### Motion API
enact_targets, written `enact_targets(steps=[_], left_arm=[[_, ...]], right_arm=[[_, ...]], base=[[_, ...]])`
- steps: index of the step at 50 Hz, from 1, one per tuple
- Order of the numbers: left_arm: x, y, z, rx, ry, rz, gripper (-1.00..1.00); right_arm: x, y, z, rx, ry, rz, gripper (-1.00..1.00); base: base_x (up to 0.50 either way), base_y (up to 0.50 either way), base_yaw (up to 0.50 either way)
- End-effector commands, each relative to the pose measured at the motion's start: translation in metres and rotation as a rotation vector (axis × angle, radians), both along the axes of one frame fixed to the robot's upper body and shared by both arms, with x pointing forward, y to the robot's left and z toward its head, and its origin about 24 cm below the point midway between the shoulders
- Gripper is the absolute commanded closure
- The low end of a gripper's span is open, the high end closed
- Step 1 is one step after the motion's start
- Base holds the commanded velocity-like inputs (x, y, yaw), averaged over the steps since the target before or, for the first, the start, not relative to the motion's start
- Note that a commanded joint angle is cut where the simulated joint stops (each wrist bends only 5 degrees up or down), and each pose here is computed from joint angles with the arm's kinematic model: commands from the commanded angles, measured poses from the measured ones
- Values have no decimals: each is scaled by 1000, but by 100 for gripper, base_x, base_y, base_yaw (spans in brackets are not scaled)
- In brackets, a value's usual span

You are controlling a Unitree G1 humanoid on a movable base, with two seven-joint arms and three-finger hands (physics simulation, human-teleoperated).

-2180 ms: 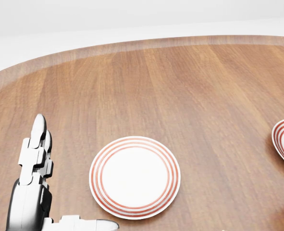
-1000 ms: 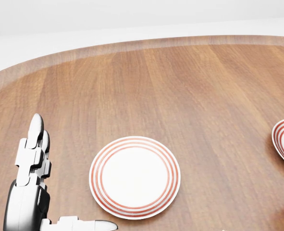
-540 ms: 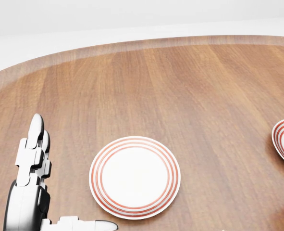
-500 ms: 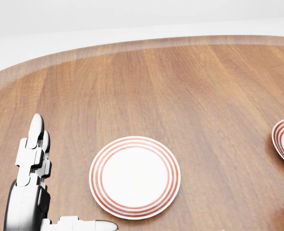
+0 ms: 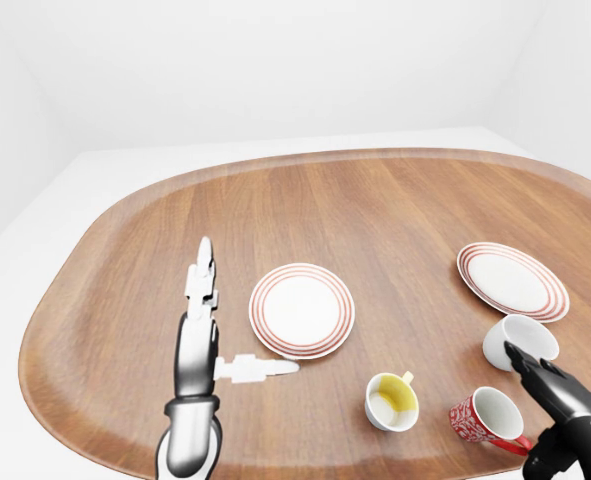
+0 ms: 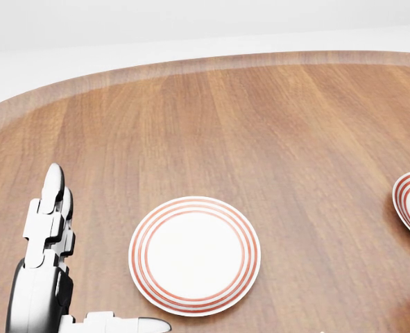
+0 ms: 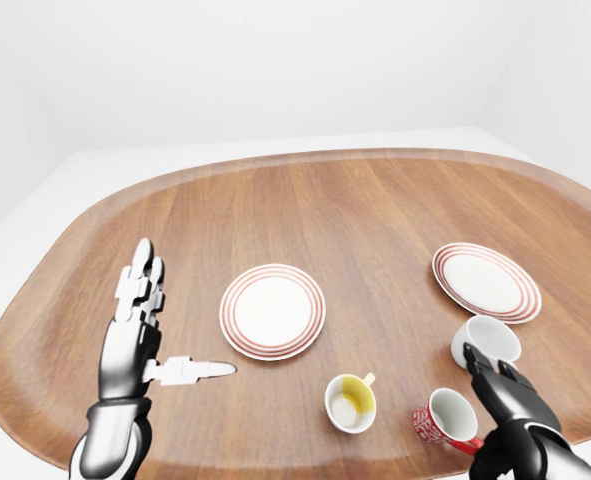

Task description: Put the red mug on the left plate.

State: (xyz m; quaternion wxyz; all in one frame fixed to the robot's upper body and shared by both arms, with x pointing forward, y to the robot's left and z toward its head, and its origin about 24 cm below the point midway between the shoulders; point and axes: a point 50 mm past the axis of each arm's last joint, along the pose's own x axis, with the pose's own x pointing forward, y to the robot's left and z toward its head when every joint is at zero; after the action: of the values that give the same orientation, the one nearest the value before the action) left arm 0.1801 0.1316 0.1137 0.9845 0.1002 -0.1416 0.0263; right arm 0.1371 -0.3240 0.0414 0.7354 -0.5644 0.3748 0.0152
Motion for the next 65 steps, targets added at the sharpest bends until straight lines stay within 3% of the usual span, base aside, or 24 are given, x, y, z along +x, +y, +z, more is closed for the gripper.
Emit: enact_targets(steps=[1,24,65], left_arm=[[0,0,0,1,0,-1,-100],[0,-1,-1,2,3,-2,-100],[4,-6,2,17,11,-9,-100]], right_arm=[[4,1,2,4,-16,16,-100],[16,9,-20,67,64,74,-100],[14,5,-49,119,192,89,-100]], base=[[0,0,0],[0,0,0],[0,0,0]])
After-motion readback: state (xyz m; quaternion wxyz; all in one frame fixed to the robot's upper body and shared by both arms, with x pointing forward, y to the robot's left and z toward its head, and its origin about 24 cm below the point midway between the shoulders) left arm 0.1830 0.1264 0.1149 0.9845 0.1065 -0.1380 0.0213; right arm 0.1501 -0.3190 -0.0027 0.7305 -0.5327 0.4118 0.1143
